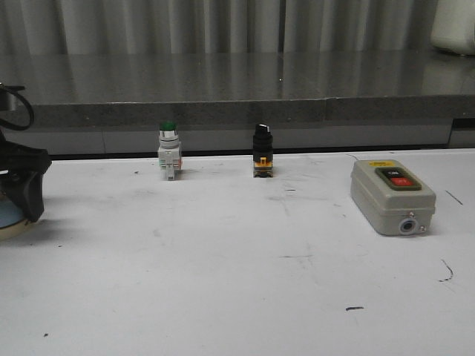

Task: Place and press bell with both arms
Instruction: 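Grasp the blue service bell with the left gripper and lift it, then carry the bell toward the table center and lower it down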

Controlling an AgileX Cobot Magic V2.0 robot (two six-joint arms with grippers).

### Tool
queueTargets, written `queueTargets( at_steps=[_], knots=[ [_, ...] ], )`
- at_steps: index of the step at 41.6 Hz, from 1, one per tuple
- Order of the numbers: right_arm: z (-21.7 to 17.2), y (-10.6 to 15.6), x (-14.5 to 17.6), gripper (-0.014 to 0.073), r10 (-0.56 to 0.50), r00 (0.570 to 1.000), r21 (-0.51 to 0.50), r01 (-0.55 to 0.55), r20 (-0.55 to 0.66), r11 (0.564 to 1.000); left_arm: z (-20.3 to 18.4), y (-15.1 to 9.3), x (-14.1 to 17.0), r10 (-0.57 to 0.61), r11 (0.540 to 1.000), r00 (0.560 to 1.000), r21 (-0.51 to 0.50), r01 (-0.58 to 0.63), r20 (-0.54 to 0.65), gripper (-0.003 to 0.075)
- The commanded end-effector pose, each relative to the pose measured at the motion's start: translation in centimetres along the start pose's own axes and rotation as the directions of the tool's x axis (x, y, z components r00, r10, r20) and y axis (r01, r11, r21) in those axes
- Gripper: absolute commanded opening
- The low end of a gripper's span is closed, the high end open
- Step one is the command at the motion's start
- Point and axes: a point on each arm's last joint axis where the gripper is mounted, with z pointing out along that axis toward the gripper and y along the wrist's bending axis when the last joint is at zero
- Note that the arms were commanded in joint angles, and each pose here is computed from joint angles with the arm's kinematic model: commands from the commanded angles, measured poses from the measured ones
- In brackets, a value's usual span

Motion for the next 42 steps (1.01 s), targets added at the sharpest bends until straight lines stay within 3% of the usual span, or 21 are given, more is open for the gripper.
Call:
queueTargets(
  at_steps=[1,12,22,28,36,42],
  knots=[
    [-0.3,-0.1,-1.7,0.0547,-0.018,0.995,0.012,0.017,0.103,1.000,-1.9,-0.3,-1.3,-0.001,1.000,0.995,0.010,0.000,0.099,0.0597],
    [-0.3,-0.1,-1.7,0.0547,-0.018,0.995,0.012,0.017,0.103,1.000,-1.9,-0.3,-1.1,-0.001,1.000,0.997,0.009,0.000,0.081,0.0415],
    [-0.3,-0.1,-1.7,0.0547,-0.018,0.995,0.012,0.017,0.103,1.000,-2.9,-1.1,-1.1,0.014,1.000,0.995,0.022,-0.016,0.095,0.0398],
    [-0.3,-0.1,-1.7,0.0547,-0.018,0.995,0.012,0.017,0.103,1.000,-4.7,-4.0,-1.3,0.084,0.995,0.987,0.049,-0.092,0.138,0.0398],
    [-0.3,-0.1,-1.7,0.0547,-0.018,0.995,0.012,0.017,0.103,1.000,-7.1,-10.1,-1.4,0.233,0.963,0.962,0.104,-0.248,0.142,0.0398],
    [-0.3,-0.1,-1.7,0.0547,-0.018,0.995,0.012,0.017,0.103,1.000,-9.0,-15.2,-1.1,0.337,0.917,0.919,0.148,-0.369,0.204,0.0398]
  ],
)
